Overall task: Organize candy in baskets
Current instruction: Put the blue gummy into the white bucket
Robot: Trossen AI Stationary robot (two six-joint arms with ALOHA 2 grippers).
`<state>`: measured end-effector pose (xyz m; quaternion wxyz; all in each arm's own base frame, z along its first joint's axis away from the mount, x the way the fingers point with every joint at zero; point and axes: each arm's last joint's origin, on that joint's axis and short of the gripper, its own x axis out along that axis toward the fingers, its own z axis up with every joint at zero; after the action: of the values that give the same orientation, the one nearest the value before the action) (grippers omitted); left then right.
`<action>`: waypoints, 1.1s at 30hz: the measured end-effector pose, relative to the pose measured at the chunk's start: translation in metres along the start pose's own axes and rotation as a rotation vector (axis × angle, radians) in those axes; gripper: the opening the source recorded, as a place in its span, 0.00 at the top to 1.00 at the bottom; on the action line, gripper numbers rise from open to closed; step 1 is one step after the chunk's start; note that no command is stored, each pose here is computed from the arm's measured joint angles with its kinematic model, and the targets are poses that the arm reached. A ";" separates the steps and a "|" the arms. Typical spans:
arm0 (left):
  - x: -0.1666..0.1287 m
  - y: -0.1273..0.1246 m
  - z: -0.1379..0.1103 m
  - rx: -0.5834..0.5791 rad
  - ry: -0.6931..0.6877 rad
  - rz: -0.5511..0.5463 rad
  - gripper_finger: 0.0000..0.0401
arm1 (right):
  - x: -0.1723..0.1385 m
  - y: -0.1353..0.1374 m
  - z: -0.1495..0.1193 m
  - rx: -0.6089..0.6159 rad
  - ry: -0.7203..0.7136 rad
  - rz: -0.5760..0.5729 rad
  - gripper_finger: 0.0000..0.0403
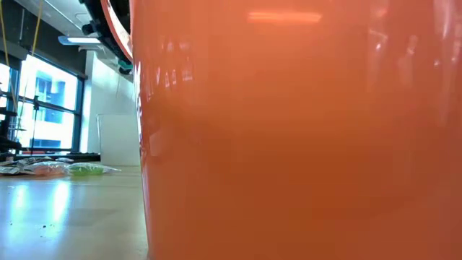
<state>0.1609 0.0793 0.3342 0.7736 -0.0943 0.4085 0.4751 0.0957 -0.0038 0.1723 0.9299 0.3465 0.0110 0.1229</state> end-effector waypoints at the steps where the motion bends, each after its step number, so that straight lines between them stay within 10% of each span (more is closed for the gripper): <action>1: 0.003 0.003 0.001 -0.010 0.009 0.014 0.98 | 0.000 0.000 0.000 0.000 0.000 0.001 0.66; 21: 0.073 0.053 0.024 -0.150 0.194 -0.088 0.95 | 0.000 0.000 0.000 0.000 0.000 0.001 0.66; 33: 0.075 0.054 0.023 -0.153 0.211 -0.098 0.76 | 0.000 0.000 0.000 0.000 0.000 0.000 0.66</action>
<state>0.1455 0.1699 0.3084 0.7392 -0.2225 0.4449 0.4541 0.0957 -0.0038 0.1723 0.9299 0.3465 0.0110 0.1231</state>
